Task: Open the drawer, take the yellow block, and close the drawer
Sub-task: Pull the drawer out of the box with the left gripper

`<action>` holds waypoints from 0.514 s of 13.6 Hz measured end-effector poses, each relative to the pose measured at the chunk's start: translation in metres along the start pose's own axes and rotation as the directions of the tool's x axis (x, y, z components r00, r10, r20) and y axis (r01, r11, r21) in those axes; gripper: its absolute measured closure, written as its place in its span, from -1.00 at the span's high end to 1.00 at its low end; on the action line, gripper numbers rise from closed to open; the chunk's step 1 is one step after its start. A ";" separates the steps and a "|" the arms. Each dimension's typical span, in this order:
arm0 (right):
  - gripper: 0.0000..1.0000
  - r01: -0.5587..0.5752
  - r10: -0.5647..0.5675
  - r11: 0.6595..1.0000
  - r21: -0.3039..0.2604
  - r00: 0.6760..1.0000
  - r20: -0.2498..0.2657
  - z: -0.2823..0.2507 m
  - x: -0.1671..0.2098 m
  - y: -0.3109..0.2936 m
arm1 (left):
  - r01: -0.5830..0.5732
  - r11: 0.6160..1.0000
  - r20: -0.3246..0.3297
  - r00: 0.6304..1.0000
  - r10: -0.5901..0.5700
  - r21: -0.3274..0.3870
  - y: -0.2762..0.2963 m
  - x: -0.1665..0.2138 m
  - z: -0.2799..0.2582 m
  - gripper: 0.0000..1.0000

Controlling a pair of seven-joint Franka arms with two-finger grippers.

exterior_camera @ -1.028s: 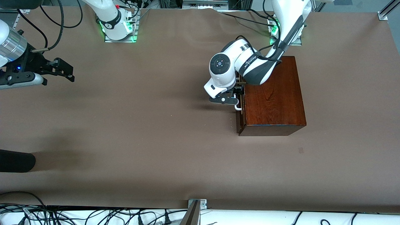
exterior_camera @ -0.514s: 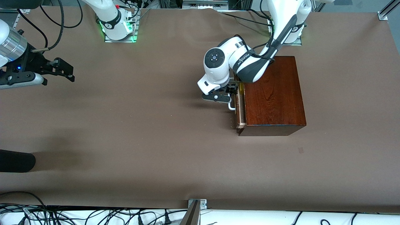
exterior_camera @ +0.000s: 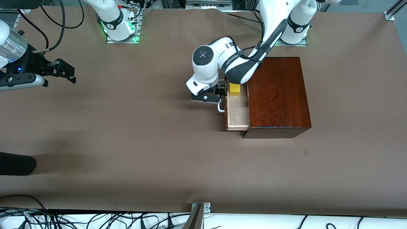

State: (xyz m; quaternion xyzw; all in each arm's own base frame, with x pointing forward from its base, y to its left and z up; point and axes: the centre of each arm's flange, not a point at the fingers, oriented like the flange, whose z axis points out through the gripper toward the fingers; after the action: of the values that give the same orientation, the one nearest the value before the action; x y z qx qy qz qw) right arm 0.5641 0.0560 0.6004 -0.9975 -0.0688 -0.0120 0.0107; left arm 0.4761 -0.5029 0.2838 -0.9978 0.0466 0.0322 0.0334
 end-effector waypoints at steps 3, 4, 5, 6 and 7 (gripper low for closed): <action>1.00 0.000 0.000 1.000 0.000 1.000 0.000 0.000 0.000 0.000 | -0.010 0.999 -0.034 0.999 0.009 -0.051 0.025 0.000 -0.010 1.00; 1.00 0.000 0.000 1.000 0.000 1.000 0.000 0.000 0.000 0.000 | -0.012 0.998 -0.038 0.999 0.010 -0.056 0.028 0.000 -0.013 1.00; 1.00 0.000 0.000 1.000 0.000 1.000 0.000 0.000 0.000 0.000 | -0.010 0.998 -0.041 0.999 0.008 -0.059 0.028 0.002 -0.016 1.00; 1.00 0.000 0.000 1.000 0.000 1.000 0.000 0.000 0.000 0.000 | -0.009 0.998 -0.041 0.999 0.006 -0.056 0.028 0.003 -0.019 1.00; 1.00 0.000 0.000 1.000 0.000 1.000 0.000 0.000 0.000 0.000 | -0.007 0.999 -0.040 0.999 0.005 -0.054 0.027 0.004 -0.022 1.00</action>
State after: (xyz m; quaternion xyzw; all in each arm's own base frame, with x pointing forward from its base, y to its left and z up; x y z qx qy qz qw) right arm 0.5641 0.0560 0.6004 -0.9975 -0.0688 -0.0120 0.0107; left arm 0.4785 -0.5321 0.3042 -0.9987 0.0492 0.0137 0.0054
